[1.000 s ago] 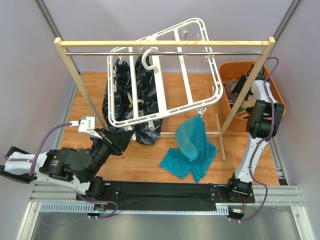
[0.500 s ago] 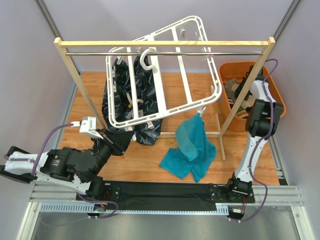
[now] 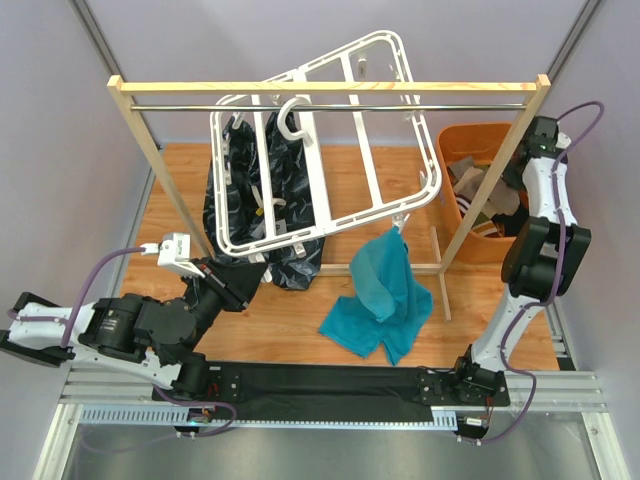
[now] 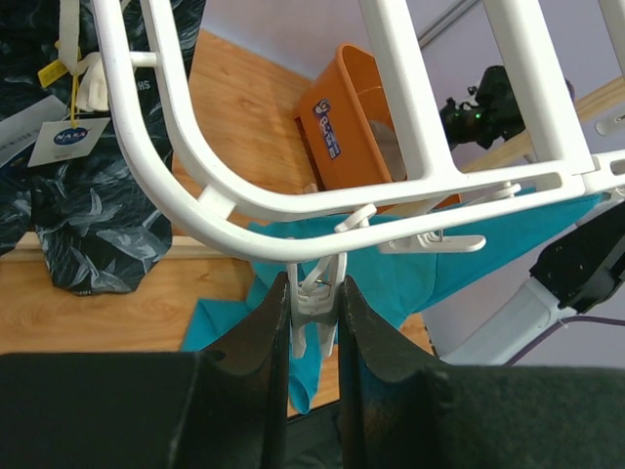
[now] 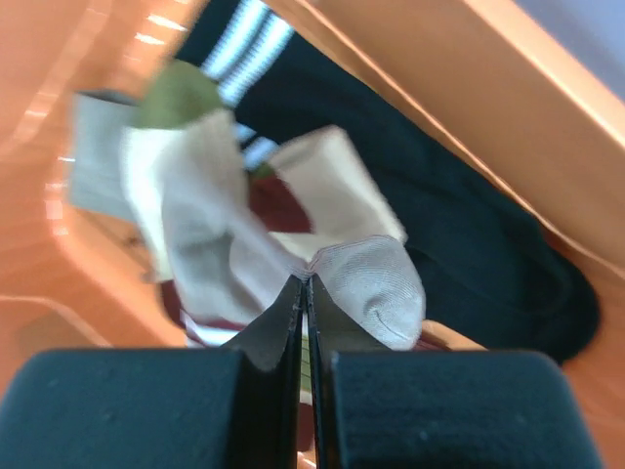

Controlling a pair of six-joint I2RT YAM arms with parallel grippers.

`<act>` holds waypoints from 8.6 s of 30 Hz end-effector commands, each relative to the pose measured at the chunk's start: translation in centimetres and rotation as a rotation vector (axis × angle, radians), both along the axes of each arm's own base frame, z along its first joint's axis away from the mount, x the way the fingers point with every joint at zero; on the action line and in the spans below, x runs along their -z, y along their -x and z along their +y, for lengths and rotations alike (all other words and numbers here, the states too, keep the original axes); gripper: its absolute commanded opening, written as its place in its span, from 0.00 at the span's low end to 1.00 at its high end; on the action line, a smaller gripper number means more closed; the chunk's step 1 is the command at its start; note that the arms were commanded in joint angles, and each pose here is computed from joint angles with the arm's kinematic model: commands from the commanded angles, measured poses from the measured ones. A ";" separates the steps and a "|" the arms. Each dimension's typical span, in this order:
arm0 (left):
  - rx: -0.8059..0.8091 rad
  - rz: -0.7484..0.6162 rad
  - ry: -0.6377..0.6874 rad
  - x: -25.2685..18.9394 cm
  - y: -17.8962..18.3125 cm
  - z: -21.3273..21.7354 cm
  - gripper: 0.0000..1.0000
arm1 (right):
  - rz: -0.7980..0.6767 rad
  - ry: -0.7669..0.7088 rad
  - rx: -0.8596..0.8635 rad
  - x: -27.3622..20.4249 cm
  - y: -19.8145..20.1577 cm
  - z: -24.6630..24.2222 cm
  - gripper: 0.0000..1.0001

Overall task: Clip the socks to the hanger
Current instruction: Pick up the sock, then clamp the sock onto the hanger.

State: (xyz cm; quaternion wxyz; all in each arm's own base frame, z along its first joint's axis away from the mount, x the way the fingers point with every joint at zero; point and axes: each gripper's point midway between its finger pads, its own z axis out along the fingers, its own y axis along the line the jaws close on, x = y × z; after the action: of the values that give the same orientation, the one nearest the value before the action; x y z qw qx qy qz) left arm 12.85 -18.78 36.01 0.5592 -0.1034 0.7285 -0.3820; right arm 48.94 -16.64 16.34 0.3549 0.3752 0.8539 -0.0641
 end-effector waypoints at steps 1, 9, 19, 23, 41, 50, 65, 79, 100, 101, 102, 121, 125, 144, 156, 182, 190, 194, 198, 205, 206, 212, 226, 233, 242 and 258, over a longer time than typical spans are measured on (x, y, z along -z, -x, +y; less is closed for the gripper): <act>0.013 0.002 -0.050 1.1 0.1 0.4 0.00 | 0.140 -0.009 0.077 3.4 3.4 -0.6 0.00; 0.011 -0.001 -0.047 1.3 0.0 0.5 0.00 | 0.191 -0.057 0.064 5.7 5.1 -1.0 0.04; 0.014 0.002 -0.042 1.3 0.0 0.7 0.00 | -0.001 0.013 0.016 -0.6 1.0 -1.4 0.54; 0.015 0.004 -0.036 1.2 0.1 0.6 0.00 | -0.135 -0.043 -0.054 -2.0 -2.5 -0.2 0.59; -0.013 0.032 -0.043 1.8 0.0 0.6 0.00 | -0.296 -0.290 -0.311 3.8 -12.7 6.1 0.54; -0.001 0.034 -0.057 1.9 0.2 0.0 0.00 | -0.413 -0.290 -0.277 1.1 -14.2 6.0 0.43; -0.001 0.035 -0.059 2.2 0.3 -0.3 0.00 | -0.318 -0.247 -0.252 5.8 -15.9 7.0 0.45; -0.015 0.028 -0.056 2.2 0.1 0.1 0.00 | -0.165 -0.086 -0.066 9.8 -15.1 4.1 0.42; 0.013 0.037 -0.051 2.3 0.3 -0.1 0.00 | -0.371 -0.085 -0.108 -6.6 -11.5 3.6 0.00; 0.023 0.034 -0.052 2.2 0.4 -0.2 0.00 | -0.391 -0.077 -0.109 -8.4 -10.8 3.4 0.00; 0.026 0.034 -0.051 2.2 0.4 -0.1 0.00 | -0.389 -0.079 -0.114 -8.9 -10.4 3.3 0.00; 0.046 0.023 -0.008 2.4 0.3 1.0 0.00 | -0.236 0.062 -0.146 -12.8 -2.1 2.0 0.00; 0.044 0.019 -0.005 2.3 0.3 1.1 0.00 | -0.297 0.003 -0.141 -13.4 -3.6 2.6 0.00; 0.041 0.014 -0.003 2.1 0.1 1.6 0.00 | 0.050 0.106 0.200 0.3 5.1 -2.9 0.08; 0.037 0.023 -0.004 2.6 0.1 2.0 0.00 | 0.027 0.222 0.065 -6.5 2.3 -1.9 0.64; 0.044 0.029 0.002 2.6 0.3 1.0 0.00 | 0.010 -0.219 0.267 3.3 -3.0 -0.8 0.49; 0.044 0.031 0.004 2.7 0.4 0.9 0.00 | 0.061 -0.223 0.348 5.1 -1.9 -0.9 0.48; 0.047 0.032 0.006 2.7 0.4 0.8 0.00 | 0.075 -0.209 0.366 6.0 -2.0 -0.8 0.50; 0.047 0.031 0.001 2.7 0.4 0.9 0.00 | 0.071 -0.208 0.359 6.9 -3.0 -1.0 0.52; 0.041 0.029 -0.002 2.6 0.3 1.0 0.00 | 0.106 -0.210 0.377 8.3 -2.9 -1.1 0.37; 0.040 0.029 -0.002 2.6 0.3 1.1 0.00 | 0.107 -0.208 0.376 8.3 -2.8 -1.1 0.35; 0.035 0.026 -0.009 2.5 0.2 1.2 0.00 | 0.061 -0.168 0.372 5.4 -2.3 -1.5 0.17; 0.054 0.029 -0.010 2.6 0.4 1.2 0.00 | -0.061 -0.020 0.254 -7.1 0.8 -2.0 0.00; 0.086 0.028 -0.034 2.9 0.8 0.5 0.00 | -0.138 -0.066 0.193 -13.9 9.9 2.3 0.00; 0.027 0.018 -0.040 3.6 0.2 0.6 0.00 | -0.434 -0.064 0.023 -22.1 26.0 11.2 0.00; 0.027 -0.057 -0.101 3.4 0.2 -1.3 0.00 | -0.371 -0.603 -0.843 -22.9 44.5 29.0 0.00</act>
State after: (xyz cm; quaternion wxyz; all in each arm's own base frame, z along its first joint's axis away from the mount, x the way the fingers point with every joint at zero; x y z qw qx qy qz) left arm 12.86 -19.31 34.45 0.5643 -0.1073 0.7165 -0.3958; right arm 10.08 8.52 44.26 0.5464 0.1310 0.7637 0.3177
